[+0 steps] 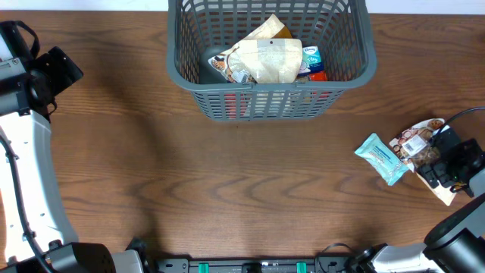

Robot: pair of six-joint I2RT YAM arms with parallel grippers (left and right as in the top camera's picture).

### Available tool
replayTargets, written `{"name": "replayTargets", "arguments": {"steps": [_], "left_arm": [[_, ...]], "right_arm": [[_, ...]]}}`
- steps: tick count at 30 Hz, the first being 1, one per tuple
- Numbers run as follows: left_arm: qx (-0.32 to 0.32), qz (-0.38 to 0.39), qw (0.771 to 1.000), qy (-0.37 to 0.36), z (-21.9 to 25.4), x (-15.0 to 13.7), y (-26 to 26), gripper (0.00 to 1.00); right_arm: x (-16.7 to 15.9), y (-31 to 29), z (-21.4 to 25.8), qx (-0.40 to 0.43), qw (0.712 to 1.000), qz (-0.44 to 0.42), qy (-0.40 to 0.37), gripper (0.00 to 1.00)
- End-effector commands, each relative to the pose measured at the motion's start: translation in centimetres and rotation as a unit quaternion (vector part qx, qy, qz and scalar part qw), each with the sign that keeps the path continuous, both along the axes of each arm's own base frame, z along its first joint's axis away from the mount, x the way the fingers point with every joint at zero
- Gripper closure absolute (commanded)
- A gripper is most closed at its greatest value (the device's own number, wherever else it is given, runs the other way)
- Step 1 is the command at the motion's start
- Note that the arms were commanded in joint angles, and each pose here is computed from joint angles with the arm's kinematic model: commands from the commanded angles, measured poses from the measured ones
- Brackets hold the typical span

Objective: Pack container
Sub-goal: 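Grasp the clear dried-mushroom bag with the right gripper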

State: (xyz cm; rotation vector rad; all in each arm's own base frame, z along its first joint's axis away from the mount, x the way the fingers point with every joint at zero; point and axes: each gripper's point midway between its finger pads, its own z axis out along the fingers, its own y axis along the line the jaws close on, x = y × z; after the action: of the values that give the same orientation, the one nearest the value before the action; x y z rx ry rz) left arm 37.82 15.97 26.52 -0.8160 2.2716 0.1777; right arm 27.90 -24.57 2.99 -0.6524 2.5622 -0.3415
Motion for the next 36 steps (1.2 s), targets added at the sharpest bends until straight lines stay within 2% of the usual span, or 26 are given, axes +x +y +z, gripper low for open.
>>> {"name": "replayTargets", "arguments": {"steps": [1,23,27,28,32,34,36], "left_arm": [[0.001,-0.008,1.0,-0.001,0.2,0.1,0.0,0.01],[0.0,-0.008,1.0,-0.001,0.2,0.1,0.0,0.01],[-0.001,-0.008,1.0,0.002,0.0,0.0,0.0,0.01],[-0.002,-0.009,1.0,0.002,0.0,0.0,-0.1,0.01],[-0.003,-0.016,1.0,0.001,0.1,0.2,-0.5,0.01],[-0.003,-0.018,1.0,0.0,0.1,0.3,-0.7,0.01],[-0.002,-0.019,1.0,-0.001,0.1,0.4,-0.7,0.01]], "right_arm": [[0.3,-0.1,-0.5,0.027,1.0,-0.013,-0.009,0.01],[0.3,1.0,-1.4,0.063,0.998,-0.016,-0.006,0.01],[0.0,1.3,-1.5,0.085,0.995,-0.044,-0.003,0.01],[0.1,1.1,-1.5,0.089,0.994,-0.056,-0.006,0.07],[0.2,1.0,-1.4,0.096,0.993,-0.073,-0.01,0.46],[0.3,1.0,-1.4,0.095,0.993,-0.073,-0.011,0.62],[0.4,0.9,-1.3,0.093,0.993,-0.072,-0.013,0.67]]}}
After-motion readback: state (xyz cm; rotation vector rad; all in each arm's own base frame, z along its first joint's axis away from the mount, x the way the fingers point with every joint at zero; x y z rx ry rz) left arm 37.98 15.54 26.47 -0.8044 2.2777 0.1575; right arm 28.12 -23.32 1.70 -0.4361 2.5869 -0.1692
